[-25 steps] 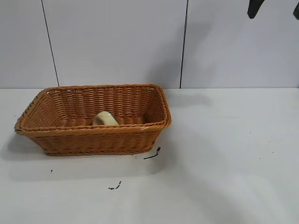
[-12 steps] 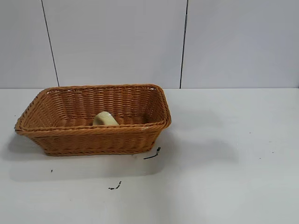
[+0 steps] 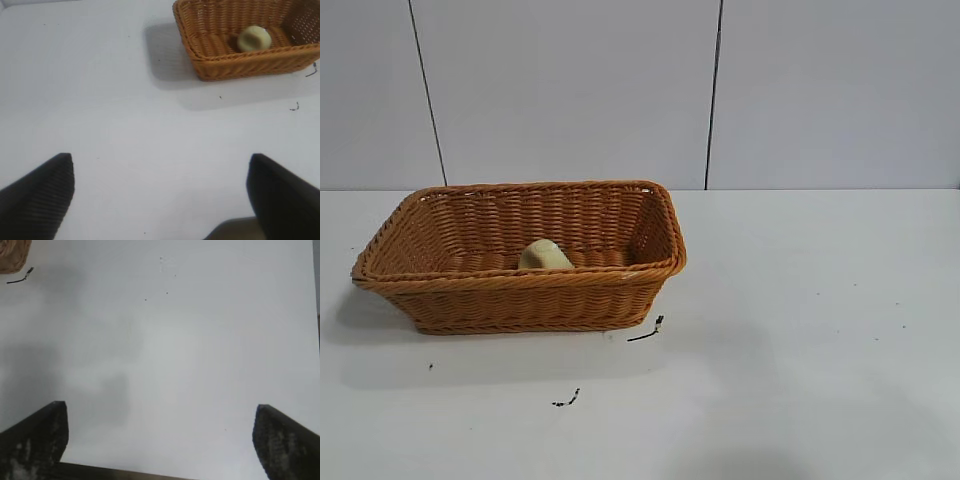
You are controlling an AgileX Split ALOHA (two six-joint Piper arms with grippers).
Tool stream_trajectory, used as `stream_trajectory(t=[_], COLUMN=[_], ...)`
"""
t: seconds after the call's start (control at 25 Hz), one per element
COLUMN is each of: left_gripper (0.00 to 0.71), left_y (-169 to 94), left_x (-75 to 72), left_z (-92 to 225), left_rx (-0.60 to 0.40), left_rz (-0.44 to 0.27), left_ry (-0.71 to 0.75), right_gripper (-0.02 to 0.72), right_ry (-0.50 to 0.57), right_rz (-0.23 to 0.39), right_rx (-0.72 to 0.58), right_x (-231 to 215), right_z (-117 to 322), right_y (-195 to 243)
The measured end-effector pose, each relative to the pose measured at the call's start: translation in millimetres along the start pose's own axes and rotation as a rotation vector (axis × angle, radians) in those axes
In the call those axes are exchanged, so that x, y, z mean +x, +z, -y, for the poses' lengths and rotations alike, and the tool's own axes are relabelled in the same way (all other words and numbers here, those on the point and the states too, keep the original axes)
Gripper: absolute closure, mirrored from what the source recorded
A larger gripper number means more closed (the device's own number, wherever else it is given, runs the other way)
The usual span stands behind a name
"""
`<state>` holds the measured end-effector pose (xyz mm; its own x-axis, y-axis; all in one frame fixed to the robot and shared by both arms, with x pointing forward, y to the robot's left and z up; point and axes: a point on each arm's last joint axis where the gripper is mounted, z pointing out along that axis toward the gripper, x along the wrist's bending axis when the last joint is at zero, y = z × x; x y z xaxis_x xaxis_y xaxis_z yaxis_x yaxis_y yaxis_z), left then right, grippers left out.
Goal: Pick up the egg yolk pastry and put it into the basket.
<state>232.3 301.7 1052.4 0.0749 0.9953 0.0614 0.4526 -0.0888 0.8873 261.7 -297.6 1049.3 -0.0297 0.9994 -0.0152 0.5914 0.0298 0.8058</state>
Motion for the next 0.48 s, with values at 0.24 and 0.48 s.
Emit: stream_trajectory(t=[0.24,0.48], left_gripper=[0.014,0.014], left_y=[0.0,0.0], left_x=[0.0,0.0], left_z=[0.0,0.0], left_rx=[0.000,0.000], left_rz=[0.000,0.000], left_ry=[0.000,0.000], right_gripper=[0.010,0.010], right_ry=[-0.001,-0.001], right_rz=[0.005,0.005], right_rx=[-0.158,-0.179], right_x=[0.4,0.5], right_z=[12.1,14.2], right_y=[-18.9,-21.3])
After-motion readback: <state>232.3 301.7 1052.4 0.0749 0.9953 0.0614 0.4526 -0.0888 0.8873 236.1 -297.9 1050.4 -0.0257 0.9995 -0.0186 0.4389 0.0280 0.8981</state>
